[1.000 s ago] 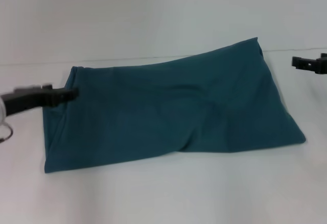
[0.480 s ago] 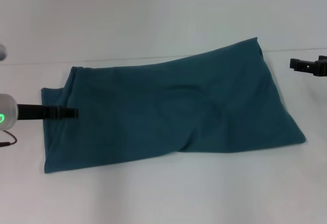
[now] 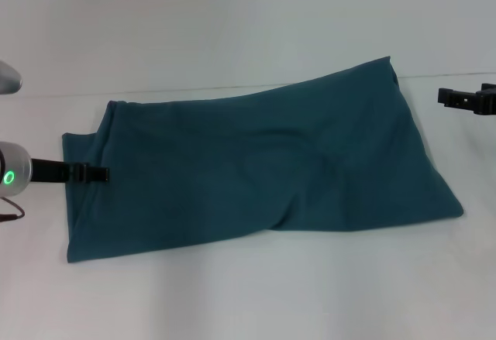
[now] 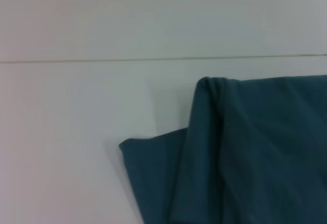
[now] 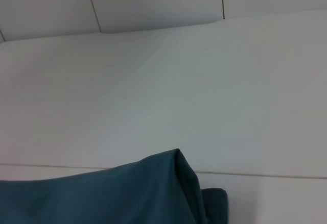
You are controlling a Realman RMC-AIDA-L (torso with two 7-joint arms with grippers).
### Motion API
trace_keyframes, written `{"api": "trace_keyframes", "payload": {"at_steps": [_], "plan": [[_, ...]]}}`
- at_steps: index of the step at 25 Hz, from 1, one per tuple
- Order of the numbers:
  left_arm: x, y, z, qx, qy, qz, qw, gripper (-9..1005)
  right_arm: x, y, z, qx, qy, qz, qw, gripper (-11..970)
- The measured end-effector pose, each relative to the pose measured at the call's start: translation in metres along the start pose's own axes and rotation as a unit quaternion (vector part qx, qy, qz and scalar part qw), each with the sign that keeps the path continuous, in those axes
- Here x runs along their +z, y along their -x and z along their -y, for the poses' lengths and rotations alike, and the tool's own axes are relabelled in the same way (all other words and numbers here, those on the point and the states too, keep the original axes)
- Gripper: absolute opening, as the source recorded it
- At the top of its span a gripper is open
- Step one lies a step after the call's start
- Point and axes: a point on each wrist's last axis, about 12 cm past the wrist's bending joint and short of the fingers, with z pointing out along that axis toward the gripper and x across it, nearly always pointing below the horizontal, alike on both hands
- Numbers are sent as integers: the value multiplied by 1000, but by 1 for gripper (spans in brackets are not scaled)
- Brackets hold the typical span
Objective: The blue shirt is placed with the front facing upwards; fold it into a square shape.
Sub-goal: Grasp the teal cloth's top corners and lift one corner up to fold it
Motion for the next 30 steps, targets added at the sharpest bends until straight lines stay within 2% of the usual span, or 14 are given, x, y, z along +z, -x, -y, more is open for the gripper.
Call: {"api": "trace_keyframes", "payload": {"at_steps": [12,20,25,30], "plan": [[7,0,-3,-11,2,-6,1000,845,2,1,0,-1,4,-6,1000,942],[8,1,-15,-21,18,-9,1000,855,5,4,3,-3,6,-12,1000,934],[14,0,-14,-22,12,-18,1000,861,5,5,2,-2,17,-17,1000,846],[15,3,-11,-23,5,-13,1000,868,3,8,2,-3,24,-16,1000,850]]}}
